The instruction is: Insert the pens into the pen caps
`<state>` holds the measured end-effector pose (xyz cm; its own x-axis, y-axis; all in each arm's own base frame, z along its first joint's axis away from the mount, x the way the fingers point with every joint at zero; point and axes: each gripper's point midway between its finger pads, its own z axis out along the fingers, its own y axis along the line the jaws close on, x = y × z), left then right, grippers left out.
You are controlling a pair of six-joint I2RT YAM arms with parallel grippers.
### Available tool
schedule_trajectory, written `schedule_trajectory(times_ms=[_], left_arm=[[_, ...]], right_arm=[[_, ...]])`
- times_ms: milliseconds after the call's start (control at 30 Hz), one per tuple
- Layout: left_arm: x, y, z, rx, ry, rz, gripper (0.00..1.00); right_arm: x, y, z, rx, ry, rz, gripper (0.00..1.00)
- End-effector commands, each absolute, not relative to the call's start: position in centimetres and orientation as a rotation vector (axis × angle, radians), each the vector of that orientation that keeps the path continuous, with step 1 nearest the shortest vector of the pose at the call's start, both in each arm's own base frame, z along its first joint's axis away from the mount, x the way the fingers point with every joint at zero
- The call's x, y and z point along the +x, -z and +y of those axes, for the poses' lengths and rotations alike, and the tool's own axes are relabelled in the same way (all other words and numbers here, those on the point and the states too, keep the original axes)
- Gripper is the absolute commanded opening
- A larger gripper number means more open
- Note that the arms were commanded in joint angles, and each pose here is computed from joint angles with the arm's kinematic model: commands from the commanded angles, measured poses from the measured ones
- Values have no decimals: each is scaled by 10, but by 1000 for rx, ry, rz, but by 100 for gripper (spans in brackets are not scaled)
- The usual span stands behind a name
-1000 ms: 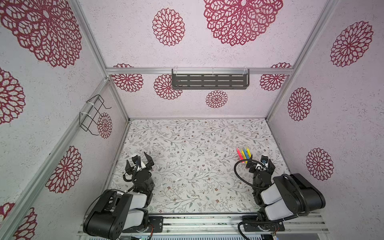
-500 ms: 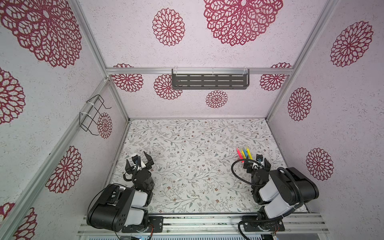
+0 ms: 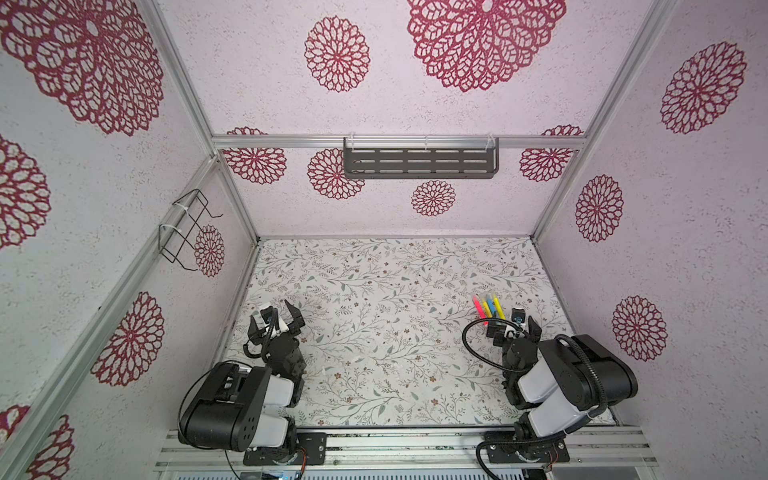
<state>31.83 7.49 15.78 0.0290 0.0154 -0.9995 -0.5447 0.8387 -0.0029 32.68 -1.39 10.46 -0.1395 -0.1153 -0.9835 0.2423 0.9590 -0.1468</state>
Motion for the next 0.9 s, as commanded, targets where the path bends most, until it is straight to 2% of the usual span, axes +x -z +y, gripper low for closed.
schedule_trajectory(times_ms=[0,400,667,867], left_arm=[[328,-158,81,-463,-442,1480,99],[362,-136,52,-232,-381,1586,99],[365,-138,52,-222,-366,1583,99],[380,-133,55,-207,-317,1660,99]], right_arm=[[333,-136,-12,120,280,1560,99],[338,-135,-13,129,284,1569,99],[372,-115,-35,230,240,1735,99],[372,-116,-38,241,233,1731,99]])
